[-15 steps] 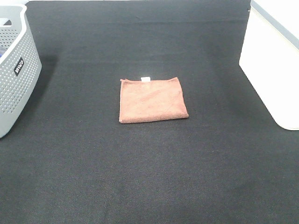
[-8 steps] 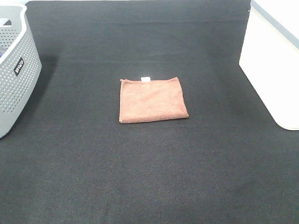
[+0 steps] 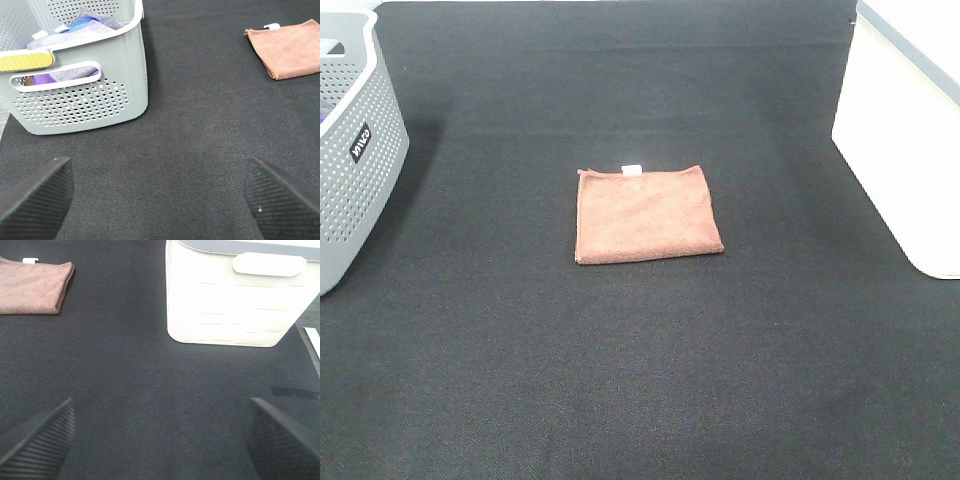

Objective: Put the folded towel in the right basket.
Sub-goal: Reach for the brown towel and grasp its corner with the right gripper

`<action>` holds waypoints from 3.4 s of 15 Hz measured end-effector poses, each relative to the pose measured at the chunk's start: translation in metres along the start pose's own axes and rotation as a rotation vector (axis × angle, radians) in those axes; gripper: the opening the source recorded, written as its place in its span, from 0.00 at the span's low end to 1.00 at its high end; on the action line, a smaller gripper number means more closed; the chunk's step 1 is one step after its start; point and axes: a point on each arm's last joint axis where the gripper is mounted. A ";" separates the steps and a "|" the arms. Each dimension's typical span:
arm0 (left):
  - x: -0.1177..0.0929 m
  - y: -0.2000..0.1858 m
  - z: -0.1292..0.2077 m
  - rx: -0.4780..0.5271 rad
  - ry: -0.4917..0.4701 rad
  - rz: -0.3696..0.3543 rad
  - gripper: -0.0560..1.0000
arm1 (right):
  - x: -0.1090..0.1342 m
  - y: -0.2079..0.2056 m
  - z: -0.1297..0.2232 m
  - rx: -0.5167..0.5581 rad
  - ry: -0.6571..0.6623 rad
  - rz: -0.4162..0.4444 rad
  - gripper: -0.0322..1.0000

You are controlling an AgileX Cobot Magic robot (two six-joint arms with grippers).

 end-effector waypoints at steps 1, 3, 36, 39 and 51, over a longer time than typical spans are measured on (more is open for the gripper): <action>0.000 0.000 0.000 0.000 0.000 0.000 0.88 | 0.000 0.000 0.000 0.000 0.000 0.000 0.86; 0.000 0.000 0.000 0.000 0.000 0.000 0.88 | 0.000 0.000 0.000 0.000 0.000 0.000 0.86; 0.000 0.000 0.000 0.000 0.000 0.000 0.88 | -0.054 0.196 -0.181 0.237 0.138 -0.283 0.86; 0.000 0.000 0.000 0.000 0.000 0.000 0.88 | -0.046 0.243 -0.203 0.255 0.160 -0.394 0.86; 0.000 0.000 0.000 0.000 0.000 0.001 0.88 | 0.061 0.425 -0.155 0.572 0.144 -0.670 0.85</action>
Point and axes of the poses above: a point on each arm's last joint axis where the gripper is mounted, y pointing out along that axis toward the gripper, x along the wrist's bending axis when the last joint is at zero, z = x × y, and after that the axes turned 15 degrees about -y, right-handed
